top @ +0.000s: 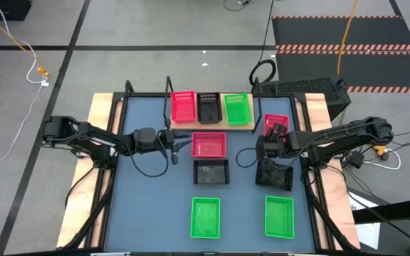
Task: Stack baskets on shelf by color
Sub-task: Stack the right red basket on the red basket on the shelf
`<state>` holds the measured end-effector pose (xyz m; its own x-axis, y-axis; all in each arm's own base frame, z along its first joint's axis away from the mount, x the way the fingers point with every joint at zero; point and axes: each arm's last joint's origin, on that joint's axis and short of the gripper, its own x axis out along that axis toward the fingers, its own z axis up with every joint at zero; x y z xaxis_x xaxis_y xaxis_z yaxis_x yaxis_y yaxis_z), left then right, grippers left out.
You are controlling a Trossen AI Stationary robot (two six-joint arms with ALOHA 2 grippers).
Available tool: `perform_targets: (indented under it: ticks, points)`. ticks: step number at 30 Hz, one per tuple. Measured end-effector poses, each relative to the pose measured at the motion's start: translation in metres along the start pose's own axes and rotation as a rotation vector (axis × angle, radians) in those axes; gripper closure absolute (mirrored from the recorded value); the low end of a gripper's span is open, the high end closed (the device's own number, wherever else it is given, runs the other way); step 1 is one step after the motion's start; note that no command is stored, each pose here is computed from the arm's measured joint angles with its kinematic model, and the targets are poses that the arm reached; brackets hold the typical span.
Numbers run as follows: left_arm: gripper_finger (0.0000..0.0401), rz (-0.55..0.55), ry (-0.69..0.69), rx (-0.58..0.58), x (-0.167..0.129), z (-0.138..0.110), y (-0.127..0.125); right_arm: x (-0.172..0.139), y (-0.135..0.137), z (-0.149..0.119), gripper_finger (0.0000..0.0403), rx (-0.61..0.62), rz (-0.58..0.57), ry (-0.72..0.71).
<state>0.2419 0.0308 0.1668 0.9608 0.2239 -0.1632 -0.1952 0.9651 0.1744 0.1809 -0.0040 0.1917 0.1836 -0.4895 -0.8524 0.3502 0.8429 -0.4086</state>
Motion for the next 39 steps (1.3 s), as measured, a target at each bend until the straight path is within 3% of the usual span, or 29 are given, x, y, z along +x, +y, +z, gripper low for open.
perform_targets:
  ticks: [7, 10, 17, 20, 25, 28, 30, 34, 37, 39]
  points:
    - [0.0308, 0.001, 0.002, 0.004, 0.0, 0.0, 0.0, -0.003, 0.007, 0.02, 0.0261, 0.291, 0.107, -0.175]
    - [0.0308, 0.004, -0.005, 0.013, 0.0, 0.0, 0.001, -0.005, 0.011, 0.024, 0.0261, 0.259, 0.159, -0.213]
    - [0.0308, -0.022, -0.057, 0.062, -0.001, 0.006, -0.007, -0.004, 0.012, 0.022, 0.0261, 0.237, 0.145, -0.202]
    - [0.0308, -0.048, -0.058, 0.15, -0.002, 0.007, -0.014, 0.001, 0.013, 0.016, 0.0261, 0.231, 0.134, -0.186]
    - [0.0308, -0.119, -0.026, 0.485, -0.004, 0.002, -0.025, 0.018, 0.015, 0.001, 0.0261, 0.223, 0.048, -0.185]
    - [0.0308, -0.115, -0.025, 0.601, -0.004, 0.001, -0.025, 0.026, 0.018, -0.003, 0.0261, 0.244, 0.067, -0.213]
    - [0.0308, -0.1, -0.029, 0.575, 0.0, 0.007, -0.023, 0.029, 0.02, -0.004, 0.0261, 0.262, 0.081, -0.242]
    - [0.0308, -0.088, 0.006, 0.388, 0.016, 0.03, -0.017, 0.027, 0.022, 0.006, 0.0261, 0.311, 0.121, -0.339]
    - [0.0308, -0.15, 0.128, 0.45, 0.026, 0.041, -0.02, 0.022, 0.024, 0.016, 0.0261, 0.315, 0.162, -0.434]
    - [0.0308, -0.171, 0.139, 0.512, 0.034, 0.053, -0.021, 0.017, 0.026, 0.02, 0.0261, 0.284, 0.21, -0.486]
